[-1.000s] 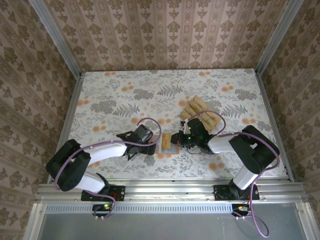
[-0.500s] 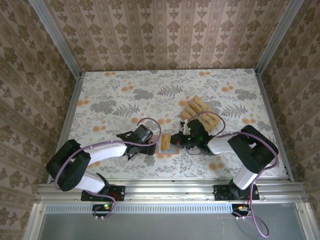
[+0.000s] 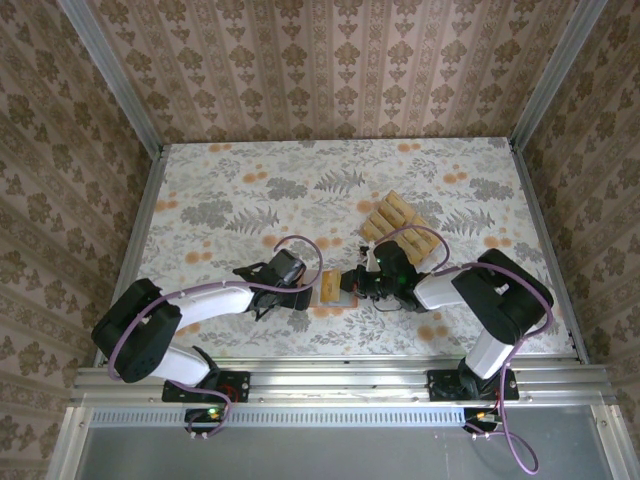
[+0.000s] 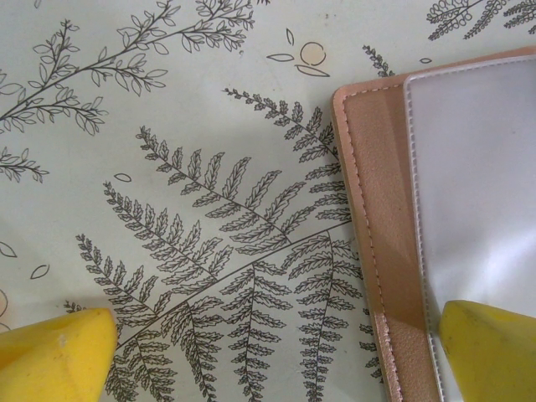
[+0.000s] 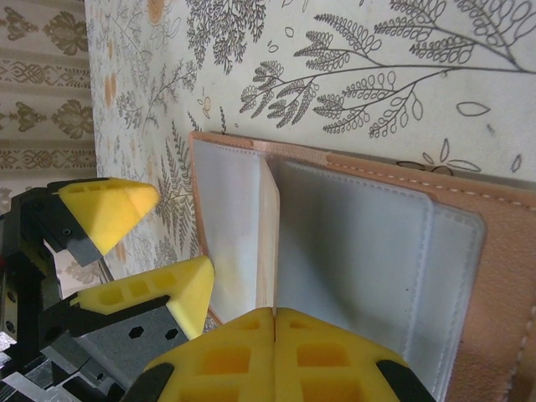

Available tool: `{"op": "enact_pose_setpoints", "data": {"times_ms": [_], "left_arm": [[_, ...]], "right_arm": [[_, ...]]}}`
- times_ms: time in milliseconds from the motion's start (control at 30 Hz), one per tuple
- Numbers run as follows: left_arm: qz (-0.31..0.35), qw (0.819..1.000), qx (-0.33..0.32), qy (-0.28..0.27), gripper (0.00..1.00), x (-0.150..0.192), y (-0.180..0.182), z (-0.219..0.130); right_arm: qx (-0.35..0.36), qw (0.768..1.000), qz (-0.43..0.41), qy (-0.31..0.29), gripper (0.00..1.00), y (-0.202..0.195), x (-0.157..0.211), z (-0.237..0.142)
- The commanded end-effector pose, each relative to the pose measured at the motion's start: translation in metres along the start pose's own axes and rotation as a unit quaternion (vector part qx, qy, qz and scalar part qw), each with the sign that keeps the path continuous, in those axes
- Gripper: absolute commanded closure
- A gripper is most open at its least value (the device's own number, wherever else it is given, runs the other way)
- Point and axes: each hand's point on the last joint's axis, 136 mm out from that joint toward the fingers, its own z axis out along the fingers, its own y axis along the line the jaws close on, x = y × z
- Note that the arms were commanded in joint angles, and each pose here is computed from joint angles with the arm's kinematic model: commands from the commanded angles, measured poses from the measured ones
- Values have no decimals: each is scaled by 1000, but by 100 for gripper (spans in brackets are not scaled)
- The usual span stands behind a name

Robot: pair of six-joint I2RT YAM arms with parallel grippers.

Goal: Put the credit cards into the card holder

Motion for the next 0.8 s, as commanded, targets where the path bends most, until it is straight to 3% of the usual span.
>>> {"op": "enact_pose_setpoints", "data": {"times_ms": [0,767], "left_arm": [[-1,1000,-20,15,0,11,10,4],[-2,1000,-24,14,0,12,12,1]], "right_arm": [[2,1000,6,14,100,-6,11,3],[33,999,-8,3,100,-24,15,-5]]}}
